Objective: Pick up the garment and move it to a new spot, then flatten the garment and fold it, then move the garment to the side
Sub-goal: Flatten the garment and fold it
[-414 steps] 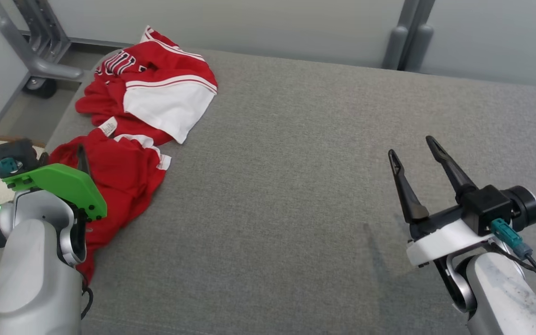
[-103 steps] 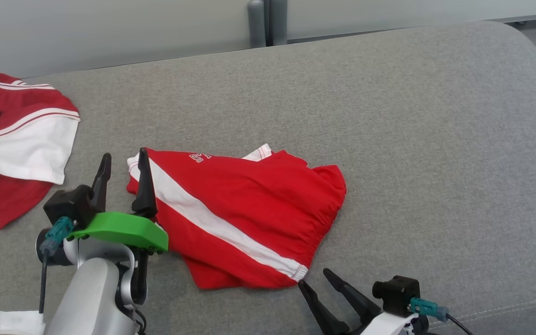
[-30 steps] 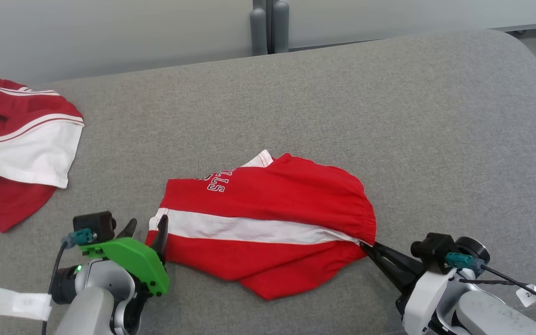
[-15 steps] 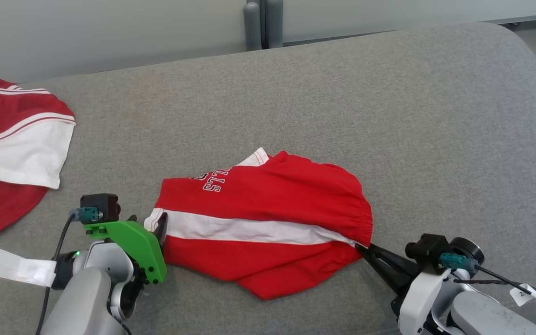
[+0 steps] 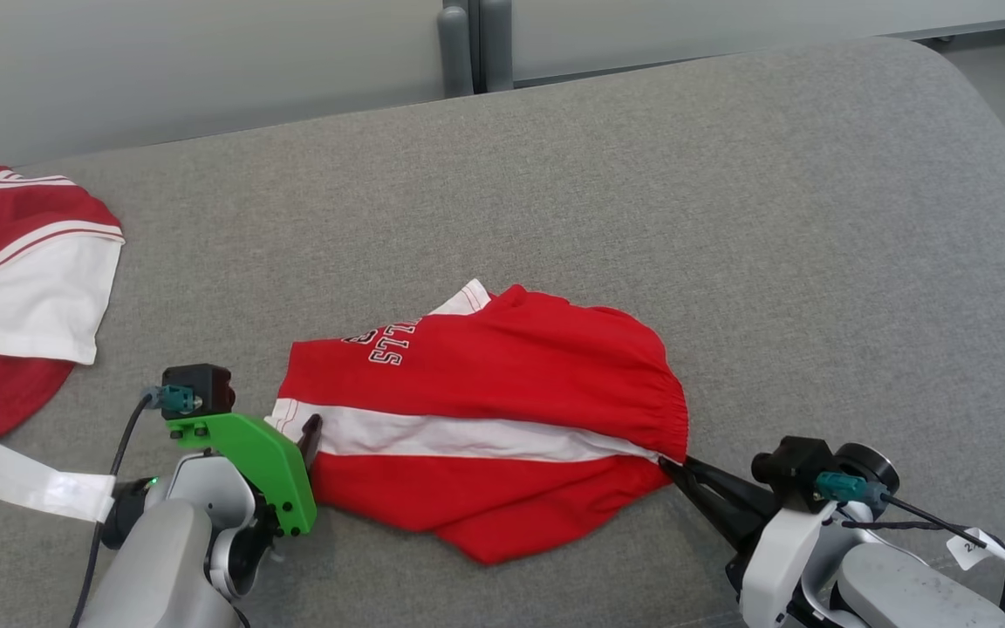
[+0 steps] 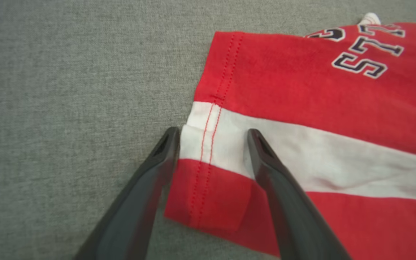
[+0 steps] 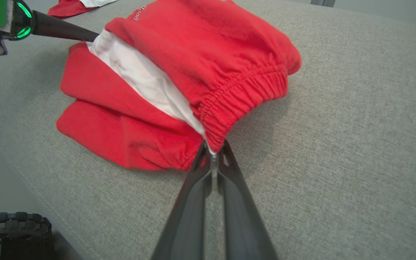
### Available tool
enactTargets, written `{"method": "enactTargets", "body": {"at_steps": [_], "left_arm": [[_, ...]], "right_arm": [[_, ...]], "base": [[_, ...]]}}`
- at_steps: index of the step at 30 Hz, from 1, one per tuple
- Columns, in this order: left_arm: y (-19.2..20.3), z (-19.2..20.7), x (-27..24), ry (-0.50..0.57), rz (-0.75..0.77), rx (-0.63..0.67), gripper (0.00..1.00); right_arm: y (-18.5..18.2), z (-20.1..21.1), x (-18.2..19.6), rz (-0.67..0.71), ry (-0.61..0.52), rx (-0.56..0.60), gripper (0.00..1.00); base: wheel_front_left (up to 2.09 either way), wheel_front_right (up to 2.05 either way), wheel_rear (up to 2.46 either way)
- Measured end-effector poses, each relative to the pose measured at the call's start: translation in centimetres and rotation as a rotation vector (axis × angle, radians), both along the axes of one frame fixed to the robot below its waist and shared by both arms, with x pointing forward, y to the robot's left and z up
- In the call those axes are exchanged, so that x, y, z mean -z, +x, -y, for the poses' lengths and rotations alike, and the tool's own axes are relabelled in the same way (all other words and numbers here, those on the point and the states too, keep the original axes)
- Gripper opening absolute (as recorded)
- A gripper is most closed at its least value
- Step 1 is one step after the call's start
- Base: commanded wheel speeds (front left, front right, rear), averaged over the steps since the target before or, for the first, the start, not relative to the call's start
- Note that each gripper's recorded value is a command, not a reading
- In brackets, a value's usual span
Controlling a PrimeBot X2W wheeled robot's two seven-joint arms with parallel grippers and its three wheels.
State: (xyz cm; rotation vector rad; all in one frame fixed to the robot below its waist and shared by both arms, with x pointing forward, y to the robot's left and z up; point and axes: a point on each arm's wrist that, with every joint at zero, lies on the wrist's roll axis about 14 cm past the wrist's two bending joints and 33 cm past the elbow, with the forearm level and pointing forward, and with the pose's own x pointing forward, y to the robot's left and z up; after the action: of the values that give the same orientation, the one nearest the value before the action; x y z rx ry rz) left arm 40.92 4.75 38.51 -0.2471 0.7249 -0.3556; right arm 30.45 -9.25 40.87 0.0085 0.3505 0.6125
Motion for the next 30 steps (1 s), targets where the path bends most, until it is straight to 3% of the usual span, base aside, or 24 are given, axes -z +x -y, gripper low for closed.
{"method": "enactTargets", "body": {"at_steps": [1, 3, 4, 14, 20, 30], "left_arm": [[0.0, 0.2, -0.1, -0.008, -0.004, 0.003, 0.58], [-0.2, 0.5, 0.0, -0.012, -0.006, 0.015, 0.27], [-0.2, 0.7, -0.1, -0.015, -0.006, 0.019, 0.03], [1.0, 0.8, -2.2, -0.074, 0.1, -0.023, 0.0], [2.7, -0.1, -6.2, -0.205, 0.247, -0.126, 0.0], [4.3, -2.4, -14.9, -0.484, 0.582, -0.303, 0.0]], "right_arm": [[0.0, 0.0, 0.0, 0.001, 0.0, 0.001, 0.0], [-0.1, 0.0, 0.0, -0.001, -0.001, 0.0, 0.0], [-0.1, 0.0, 0.1, -0.002, -0.001, 0.0, 0.0], [0.0, 0.3, 0.0, 0.002, -0.002, 0.013, 0.0], [2.0, 1.4, -1.7, 0.05, 0.036, 0.085, 0.0], [7.8, 2.4, -13.0, 0.36, 0.205, 0.179, 0.0]], "base": [[0.0, 0.0, 0.0], [0.0, 0.0, 0.0], [0.0, 0.0, 0.0], [0.0, 0.0, 0.0], [0.0, 0.0, 0.0], [0.0, 0.0, 0.0]]}}
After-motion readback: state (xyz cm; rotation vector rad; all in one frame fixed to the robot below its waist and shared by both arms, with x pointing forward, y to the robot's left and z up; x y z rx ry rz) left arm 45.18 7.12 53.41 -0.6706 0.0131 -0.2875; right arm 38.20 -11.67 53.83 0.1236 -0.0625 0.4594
